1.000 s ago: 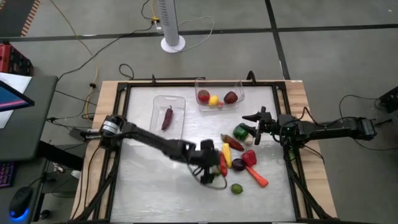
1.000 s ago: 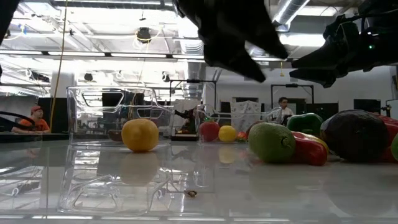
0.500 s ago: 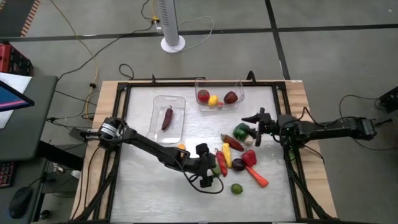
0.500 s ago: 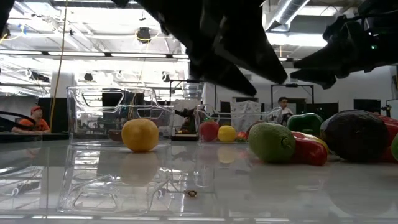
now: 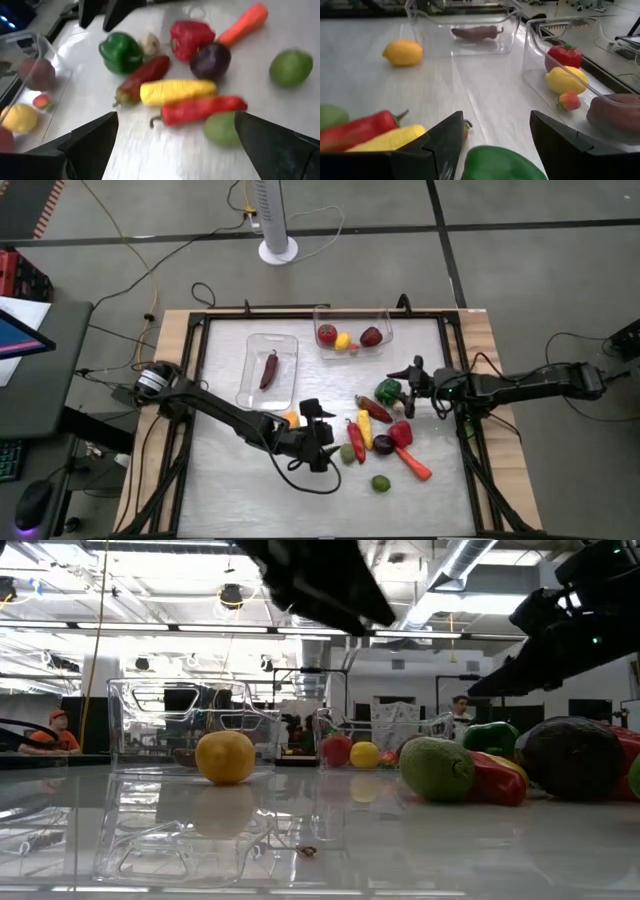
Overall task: Sort produce into baskets
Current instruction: Put the green bell pepper into the left transparent bin, then put the top red chili pepper into the left transparent bin, then put the orange carrot into the left transparent bin
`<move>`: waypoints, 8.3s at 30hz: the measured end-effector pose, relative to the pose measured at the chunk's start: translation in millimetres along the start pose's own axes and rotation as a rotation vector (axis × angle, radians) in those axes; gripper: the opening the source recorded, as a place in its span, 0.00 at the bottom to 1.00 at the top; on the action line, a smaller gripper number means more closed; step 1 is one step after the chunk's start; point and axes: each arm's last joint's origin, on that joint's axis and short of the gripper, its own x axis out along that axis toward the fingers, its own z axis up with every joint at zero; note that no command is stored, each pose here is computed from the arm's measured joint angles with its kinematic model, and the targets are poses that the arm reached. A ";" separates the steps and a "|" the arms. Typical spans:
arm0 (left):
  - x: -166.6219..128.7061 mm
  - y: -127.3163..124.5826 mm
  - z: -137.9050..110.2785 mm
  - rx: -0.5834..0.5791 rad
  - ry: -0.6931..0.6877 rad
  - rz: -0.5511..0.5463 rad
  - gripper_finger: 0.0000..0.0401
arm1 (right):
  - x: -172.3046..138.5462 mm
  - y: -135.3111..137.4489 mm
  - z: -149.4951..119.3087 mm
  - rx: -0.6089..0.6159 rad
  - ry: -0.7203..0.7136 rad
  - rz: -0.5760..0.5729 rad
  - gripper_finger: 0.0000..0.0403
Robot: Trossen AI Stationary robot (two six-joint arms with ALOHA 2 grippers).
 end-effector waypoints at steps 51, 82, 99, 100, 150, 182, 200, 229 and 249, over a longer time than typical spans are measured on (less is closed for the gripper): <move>-26.2 72.5 -29.4 -0.114 -0.468 -0.306 0.96 | 40.6 -8.6 4.5 0.099 0.460 -0.099 0.86; -47.6 103.4 -68.8 -0.255 -0.463 -0.075 0.96 | 112.0 21.9 108.2 0.069 -0.075 0.146 0.86; -143.5 162.7 -53.9 -0.344 -0.751 0.191 0.96 | 220.4 37.7 155.8 -0.045 -0.127 0.230 0.87; -146.1 165.8 -53.9 -0.351 -0.760 0.201 0.96 | 226.4 36.9 157.7 -0.043 -0.129 0.238 0.87; -129.0 160.9 -71.7 -0.410 -0.536 0.144 0.96 | 125.8 51.5 99.9 -0.027 0.366 0.116 0.92; -126.9 159.6 -69.2 -0.369 -0.556 0.127 0.96 | 110.1 32.5 14.7 0.144 0.636 -0.091 0.61; -130.8 156.5 -62.6 -0.287 -0.640 -0.017 0.96 | 133.1 29.2 67.0 0.067 0.312 -0.035 0.33; -139.7 157.7 -52.5 -0.266 -0.782 -0.062 0.96 | 247.9 38.4 174.2 -0.036 -0.392 0.033 0.37; -135.2 151.9 -58.9 -0.244 -0.691 -0.086 0.96 | 245.1 24.6 189.4 -0.144 0.095 0.199 0.66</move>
